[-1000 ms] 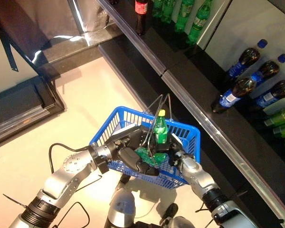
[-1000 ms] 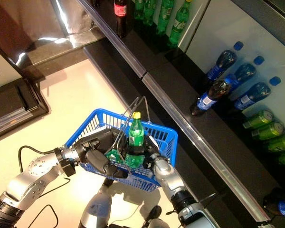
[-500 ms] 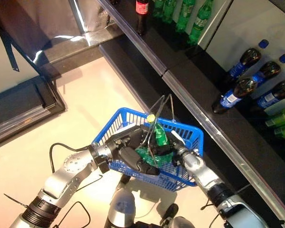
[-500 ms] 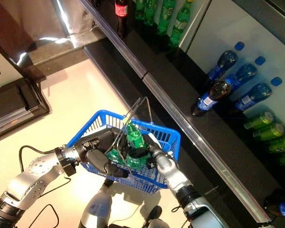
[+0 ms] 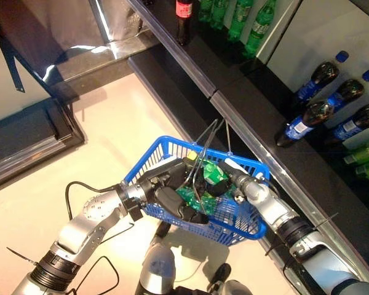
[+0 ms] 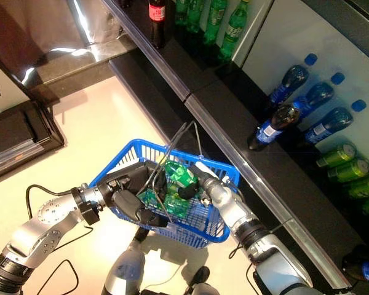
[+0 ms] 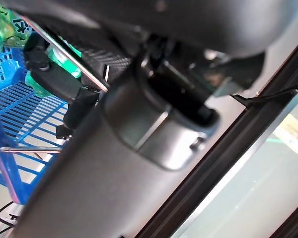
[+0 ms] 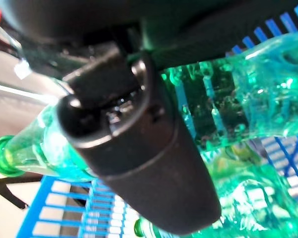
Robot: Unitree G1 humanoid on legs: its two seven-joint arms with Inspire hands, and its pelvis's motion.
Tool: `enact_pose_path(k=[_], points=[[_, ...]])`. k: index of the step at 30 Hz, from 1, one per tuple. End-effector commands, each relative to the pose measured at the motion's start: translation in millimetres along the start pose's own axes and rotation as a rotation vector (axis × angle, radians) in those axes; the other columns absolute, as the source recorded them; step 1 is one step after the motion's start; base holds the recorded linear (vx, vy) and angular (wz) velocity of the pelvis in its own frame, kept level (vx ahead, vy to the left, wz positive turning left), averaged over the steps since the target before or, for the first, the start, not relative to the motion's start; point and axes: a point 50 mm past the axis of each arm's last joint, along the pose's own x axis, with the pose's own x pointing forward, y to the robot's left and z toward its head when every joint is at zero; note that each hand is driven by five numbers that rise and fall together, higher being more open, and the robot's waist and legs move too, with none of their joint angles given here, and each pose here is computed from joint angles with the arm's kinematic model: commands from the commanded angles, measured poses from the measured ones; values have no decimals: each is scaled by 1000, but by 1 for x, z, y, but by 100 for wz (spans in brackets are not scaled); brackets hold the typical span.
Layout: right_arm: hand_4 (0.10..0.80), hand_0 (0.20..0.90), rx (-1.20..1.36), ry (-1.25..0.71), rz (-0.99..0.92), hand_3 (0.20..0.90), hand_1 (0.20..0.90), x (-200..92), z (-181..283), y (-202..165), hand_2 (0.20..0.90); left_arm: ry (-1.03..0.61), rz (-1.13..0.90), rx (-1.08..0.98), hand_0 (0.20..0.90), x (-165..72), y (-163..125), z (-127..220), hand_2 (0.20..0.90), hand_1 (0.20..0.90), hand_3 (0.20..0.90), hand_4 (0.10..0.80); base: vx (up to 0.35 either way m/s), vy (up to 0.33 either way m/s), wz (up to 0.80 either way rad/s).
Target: Pick up the drink and place into the basket.
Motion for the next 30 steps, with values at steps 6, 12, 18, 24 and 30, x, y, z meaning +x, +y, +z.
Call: enact_pose_path(k=[6,12,18,24,30], points=[[100,300,-34,74,226,200,300,14,-5,41,300,-825,-356,87,300,19,-53,113,300,300,200,100,0,0,0],[100,300,32,107,305,200,300,16,-8,61,300,-846,-387,94,300,19,-57,117,300,300,200,100,0,0,0],[100,300,42,147,349,200,300,18,-14,70,300,-862,-408,95,300,20,-60,120,300,300,200,100,0,0,0],[100,300,45,192,376,200,300,19,-21,76,300,-868,-436,79,300,22,-64,122,300,300,200,100,0,0,0],[800,900,45,214,395,900,900,18,-24,87,900,-872,-448,67,300,24,-68,123,300,300,200,100,0,0,0]])
